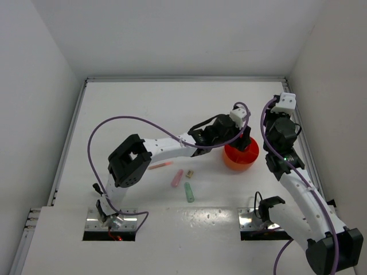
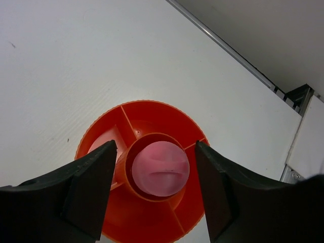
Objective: Sort the stationery into containers
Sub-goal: Place the stationery in the storage box.
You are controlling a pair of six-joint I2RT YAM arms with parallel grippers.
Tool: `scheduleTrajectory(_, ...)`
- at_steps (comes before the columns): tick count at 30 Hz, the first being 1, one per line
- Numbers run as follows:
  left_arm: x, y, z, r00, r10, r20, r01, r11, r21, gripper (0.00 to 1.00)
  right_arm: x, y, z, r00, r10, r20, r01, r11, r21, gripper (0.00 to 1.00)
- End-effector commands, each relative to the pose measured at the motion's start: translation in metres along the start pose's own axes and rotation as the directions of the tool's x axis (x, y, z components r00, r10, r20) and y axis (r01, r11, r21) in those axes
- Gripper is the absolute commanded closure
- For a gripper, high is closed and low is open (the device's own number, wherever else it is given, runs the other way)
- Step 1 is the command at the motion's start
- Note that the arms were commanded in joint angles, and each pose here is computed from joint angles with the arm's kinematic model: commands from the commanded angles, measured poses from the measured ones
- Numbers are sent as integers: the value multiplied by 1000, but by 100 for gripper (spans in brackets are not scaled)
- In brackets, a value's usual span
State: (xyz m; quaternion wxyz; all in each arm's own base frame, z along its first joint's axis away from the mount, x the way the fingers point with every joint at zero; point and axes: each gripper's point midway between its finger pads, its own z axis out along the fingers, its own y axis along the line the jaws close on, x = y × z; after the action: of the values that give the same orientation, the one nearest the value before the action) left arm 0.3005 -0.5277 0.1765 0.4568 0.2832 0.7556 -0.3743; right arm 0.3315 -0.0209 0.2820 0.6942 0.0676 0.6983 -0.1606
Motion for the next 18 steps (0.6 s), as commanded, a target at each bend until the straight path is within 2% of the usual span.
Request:
scheduleTrajectory(1, -36, -13, -18, 997, 18, 80, -18, 1000, 2, 31, -14, -2, 0, 998, 29, 51, -29, 1000, 1, 74)
scheduleTrajectory(4, -55, -17, -28, 993, 17, 118, -17, 1000, 2, 31, -14, -2, 0, 998, 29, 51, -29, 1000, 1, 73)
scheduleTrajectory(6, -72, -22, -39, 988, 15, 154, -16, 1000, 4, 31, -14, -2, 0, 998, 29, 51, -29, 1000, 1, 68)
scheduleTrajectory(8, -111, -30, -66, 971, 21, 238, -23, 1000, 3, 34, -16, -1, -2, 998, 30, 54, -29, 1000, -12, 56)
scheduleTrajectory(9, -119, -28, -77, 969, 21, 247, -17, 1000, -18, 36, -18, -1, -4, 998, 21, 59, -20, 1000, -22, 41)
scheduleTrajectory(10, -139, -31, -99, 958, 19, 287, -11, 1000, -30, 40, -19, 2, -6, 998, 10, 62, -6, 999, -50, 35)
scheduleTrajectory(11, -147, -20, -112, 952, 20, 306, 9, 996, -93, 60, -17, 6, -7, 999, -2, 48, 5, 997, -72, 32)
scheduleTrajectory(12, -145, -11, -125, 958, 9, 285, 36, 988, -152, 76, -17, 7, -9, 999, -11, 50, 16, 996, -91, 29)
scheduleTrajectory(13, -155, 13, -151, 944, -30, 330, 121, 958, -261, 100, -19, 18, -11, 998, -25, 54, 33, 987, -156, 31)
scheduleTrajectory(14, -154, 24, -164, 942, -52, 332, 165, 932, -321, 100, -21, 26, -13, 998, -38, 55, 49, 977, -208, 42)
scheduleTrajectory(15, -144, 48, -176, 946, -71, 317, 203, 892, -405, 100, -10, 36, -17, 998, -64, 21, 67, 961, -269, 86)
scheduleTrajectory(16, -118, 72, -189, 967, -97, 234, 207, 837, -507, 100, -10, 57, -24, 997, -74, 32, 81, 916, -392, 100)
scheduleTrajectory(17, -104, 96, -201, 976, -103, 193, 200, 778, -596, 100, -4, 71, -27, 994, -108, 16, 103, 878, -468, 100)
scheduleTrajectory(18, -95, 128, -215, 981, -117, 153, 190, 720, -667, 92, 2, 83, -31, 993, -122, -4, 101, 841, -532, 100)
